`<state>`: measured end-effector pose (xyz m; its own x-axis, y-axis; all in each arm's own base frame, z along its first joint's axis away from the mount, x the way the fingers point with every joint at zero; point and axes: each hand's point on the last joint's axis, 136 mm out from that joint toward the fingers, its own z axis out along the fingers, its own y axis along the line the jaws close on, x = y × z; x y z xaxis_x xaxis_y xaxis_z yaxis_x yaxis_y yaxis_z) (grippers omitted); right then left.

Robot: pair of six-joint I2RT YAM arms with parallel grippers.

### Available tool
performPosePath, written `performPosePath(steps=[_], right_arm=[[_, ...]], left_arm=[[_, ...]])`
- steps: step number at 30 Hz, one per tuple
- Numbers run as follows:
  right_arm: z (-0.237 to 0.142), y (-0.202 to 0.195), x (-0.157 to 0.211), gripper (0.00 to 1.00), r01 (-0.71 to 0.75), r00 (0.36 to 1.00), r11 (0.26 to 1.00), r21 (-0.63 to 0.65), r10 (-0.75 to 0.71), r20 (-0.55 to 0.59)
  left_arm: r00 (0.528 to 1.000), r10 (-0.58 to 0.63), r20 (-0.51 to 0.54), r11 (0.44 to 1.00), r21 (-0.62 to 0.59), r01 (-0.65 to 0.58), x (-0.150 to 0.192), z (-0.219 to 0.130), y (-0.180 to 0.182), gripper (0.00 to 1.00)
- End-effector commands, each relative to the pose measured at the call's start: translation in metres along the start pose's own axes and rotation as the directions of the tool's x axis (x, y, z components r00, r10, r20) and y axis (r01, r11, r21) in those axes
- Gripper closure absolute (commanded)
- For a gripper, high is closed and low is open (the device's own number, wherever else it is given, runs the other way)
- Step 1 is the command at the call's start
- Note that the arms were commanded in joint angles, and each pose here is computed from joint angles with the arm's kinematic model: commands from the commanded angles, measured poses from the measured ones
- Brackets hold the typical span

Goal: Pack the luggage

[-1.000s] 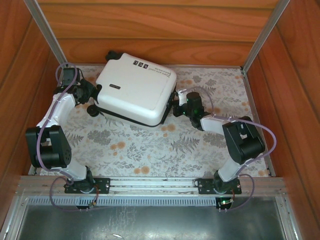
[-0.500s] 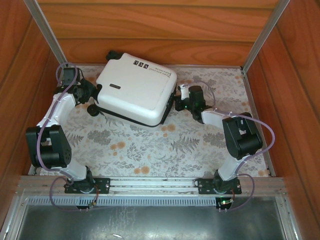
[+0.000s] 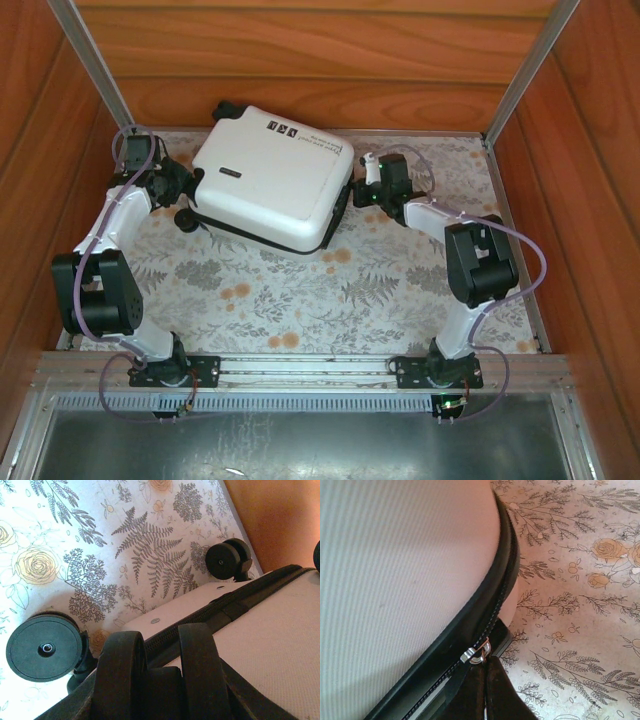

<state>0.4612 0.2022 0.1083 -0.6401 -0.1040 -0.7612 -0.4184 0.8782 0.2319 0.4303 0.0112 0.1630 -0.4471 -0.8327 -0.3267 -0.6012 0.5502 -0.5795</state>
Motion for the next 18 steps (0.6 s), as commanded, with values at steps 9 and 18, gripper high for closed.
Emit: performPosePath(steps=[9,18], right_arm=[[0.004,-0.084,-0.014,1.0,-0.163,0.984,0.969,0.184,0.173,-0.04],[0.016,-0.093,-0.025,1.0,-0.212,0.976,0.968,0.138,0.218,-0.029]], left_arm=[[0.976,0.203,-0.084,0.948,-0.234,-0.217,0.015,0.016,0.067,1.0],[0.975,0.207,-0.083,0.947,-0.234,-0.221,0.014,0.016,0.066,1.0]])
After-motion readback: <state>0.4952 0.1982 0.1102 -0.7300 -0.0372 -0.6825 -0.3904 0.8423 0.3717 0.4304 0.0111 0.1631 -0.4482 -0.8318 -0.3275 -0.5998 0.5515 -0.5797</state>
